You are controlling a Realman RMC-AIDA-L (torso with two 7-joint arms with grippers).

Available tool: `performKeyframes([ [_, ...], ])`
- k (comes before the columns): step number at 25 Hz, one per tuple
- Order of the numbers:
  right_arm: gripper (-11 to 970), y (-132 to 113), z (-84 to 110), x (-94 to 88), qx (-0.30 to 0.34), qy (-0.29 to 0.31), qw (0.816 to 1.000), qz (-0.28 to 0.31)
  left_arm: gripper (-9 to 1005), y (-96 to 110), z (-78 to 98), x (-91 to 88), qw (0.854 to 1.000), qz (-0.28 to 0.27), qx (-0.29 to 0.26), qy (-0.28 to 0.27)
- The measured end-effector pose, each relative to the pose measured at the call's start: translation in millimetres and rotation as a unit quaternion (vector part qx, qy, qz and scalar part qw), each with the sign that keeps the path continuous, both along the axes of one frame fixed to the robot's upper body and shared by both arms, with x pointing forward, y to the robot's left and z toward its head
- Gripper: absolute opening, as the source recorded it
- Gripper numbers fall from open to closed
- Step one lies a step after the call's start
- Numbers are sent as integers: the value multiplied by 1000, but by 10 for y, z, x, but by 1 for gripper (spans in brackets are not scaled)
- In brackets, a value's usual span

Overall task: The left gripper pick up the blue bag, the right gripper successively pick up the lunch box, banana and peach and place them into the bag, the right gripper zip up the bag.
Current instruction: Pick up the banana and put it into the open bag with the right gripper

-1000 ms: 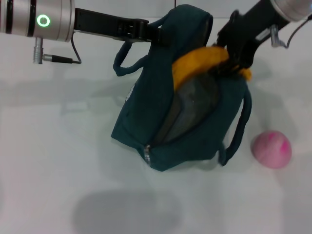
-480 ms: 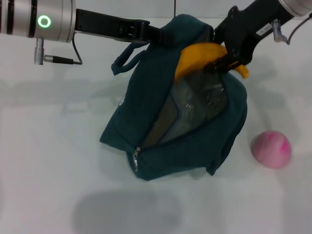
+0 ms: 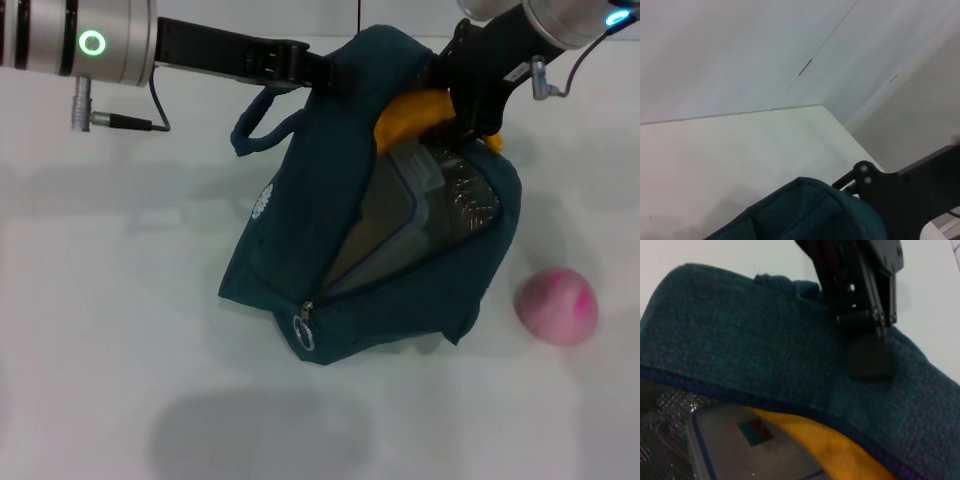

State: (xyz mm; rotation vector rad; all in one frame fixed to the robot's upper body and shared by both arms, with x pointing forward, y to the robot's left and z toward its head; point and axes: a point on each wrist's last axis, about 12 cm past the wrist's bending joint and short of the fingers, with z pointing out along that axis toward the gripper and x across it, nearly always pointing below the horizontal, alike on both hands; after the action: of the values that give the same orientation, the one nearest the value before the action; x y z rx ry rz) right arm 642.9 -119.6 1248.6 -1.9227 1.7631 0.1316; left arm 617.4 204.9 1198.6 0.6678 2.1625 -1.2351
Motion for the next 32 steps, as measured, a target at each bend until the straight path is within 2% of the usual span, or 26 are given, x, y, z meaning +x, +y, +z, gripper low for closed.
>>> performKeyframes([
  [9, 486, 86, -40, -50, 15, 33, 999, 26, 48, -27, 28, 17, 1000, -3, 0, -4],
  [12, 488, 131, 0, -99, 16, 50, 998, 41, 48, -29, 32, 20, 1000, -3, 0, -5],
  [20, 491, 66, 214, -67, 42, 28, 998, 25, 48, -24, 26, 19, 1000, -1, 0, -5],
  [23, 492, 80, 180, -55, 42, 32, 998, 24, 48, -45, 29, 20, 1000, -3, -1, -5],
  [25, 493, 129, 38, -34, 31, 46, 998, 24, 48, -64, 32, 23, 1000, -4, -2, -6],
  [27, 494, 133, -10, -20, 29, 49, 998, 22, 48, -73, 32, 23, 1000, -5, -2, -6],
  [32, 496, 121, -48, 10, 39, 46, 998, 10, 48, -61, 12, 12, 1000, -3, -3, -3],
])
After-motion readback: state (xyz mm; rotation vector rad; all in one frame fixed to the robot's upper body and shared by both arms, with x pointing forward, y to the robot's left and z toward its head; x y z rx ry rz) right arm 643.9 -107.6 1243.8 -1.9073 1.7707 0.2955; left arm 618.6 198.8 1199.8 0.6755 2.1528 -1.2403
